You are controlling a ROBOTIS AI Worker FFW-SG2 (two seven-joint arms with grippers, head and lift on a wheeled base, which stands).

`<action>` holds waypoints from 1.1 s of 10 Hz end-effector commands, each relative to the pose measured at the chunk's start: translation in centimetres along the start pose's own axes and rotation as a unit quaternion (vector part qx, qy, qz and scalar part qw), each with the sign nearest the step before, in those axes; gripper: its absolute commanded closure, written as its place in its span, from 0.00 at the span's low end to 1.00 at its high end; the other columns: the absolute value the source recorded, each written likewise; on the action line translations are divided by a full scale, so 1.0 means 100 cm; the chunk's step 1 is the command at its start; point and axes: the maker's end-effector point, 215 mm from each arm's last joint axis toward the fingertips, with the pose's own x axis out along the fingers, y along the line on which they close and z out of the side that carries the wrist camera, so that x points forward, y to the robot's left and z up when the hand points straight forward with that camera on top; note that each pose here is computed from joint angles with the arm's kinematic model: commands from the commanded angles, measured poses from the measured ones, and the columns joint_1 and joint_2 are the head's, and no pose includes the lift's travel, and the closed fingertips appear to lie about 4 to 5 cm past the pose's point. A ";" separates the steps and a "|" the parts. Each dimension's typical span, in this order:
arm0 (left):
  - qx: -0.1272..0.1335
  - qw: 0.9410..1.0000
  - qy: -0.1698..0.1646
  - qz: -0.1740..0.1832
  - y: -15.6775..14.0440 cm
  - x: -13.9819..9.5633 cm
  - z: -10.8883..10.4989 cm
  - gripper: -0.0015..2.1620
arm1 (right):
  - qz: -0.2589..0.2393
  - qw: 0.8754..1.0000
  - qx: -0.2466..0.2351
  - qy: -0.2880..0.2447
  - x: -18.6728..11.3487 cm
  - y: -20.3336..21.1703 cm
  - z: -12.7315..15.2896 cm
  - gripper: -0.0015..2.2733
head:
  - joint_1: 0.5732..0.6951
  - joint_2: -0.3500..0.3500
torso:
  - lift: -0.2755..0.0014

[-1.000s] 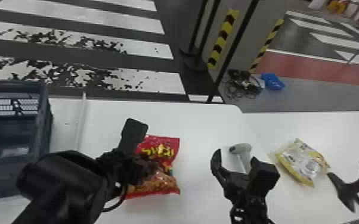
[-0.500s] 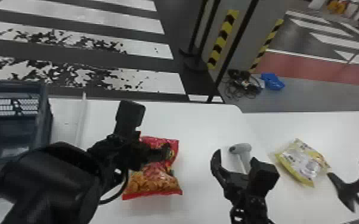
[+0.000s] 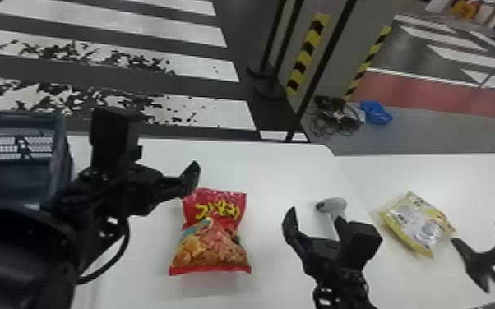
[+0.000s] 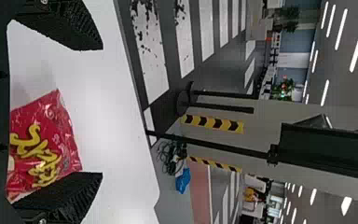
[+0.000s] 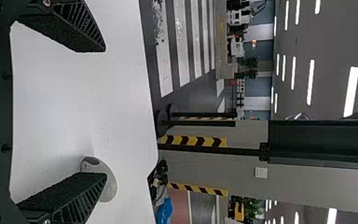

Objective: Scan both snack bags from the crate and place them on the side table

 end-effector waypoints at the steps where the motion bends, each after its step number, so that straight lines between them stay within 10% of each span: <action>1: 0.014 0.999 -0.028 0.042 0.050 -0.024 0.006 0.02 | 0.018 1.000 0.008 0.018 0.002 0.006 -0.006 0.01 | 1.00 0.00 | 0.65; 7: 0.075 0.974 -0.194 0.090 0.120 -0.112 0.048 0.02 | 0.157 0.968 0.123 0.154 -0.016 0.049 -0.023 0.01 | 1.00 0.20 | 0.65; 11: 0.068 0.969 -0.205 0.118 0.139 -0.150 0.016 0.02 | 0.265 0.898 0.207 0.285 -0.061 0.095 -0.045 0.01 | 1.00 0.33 | 0.65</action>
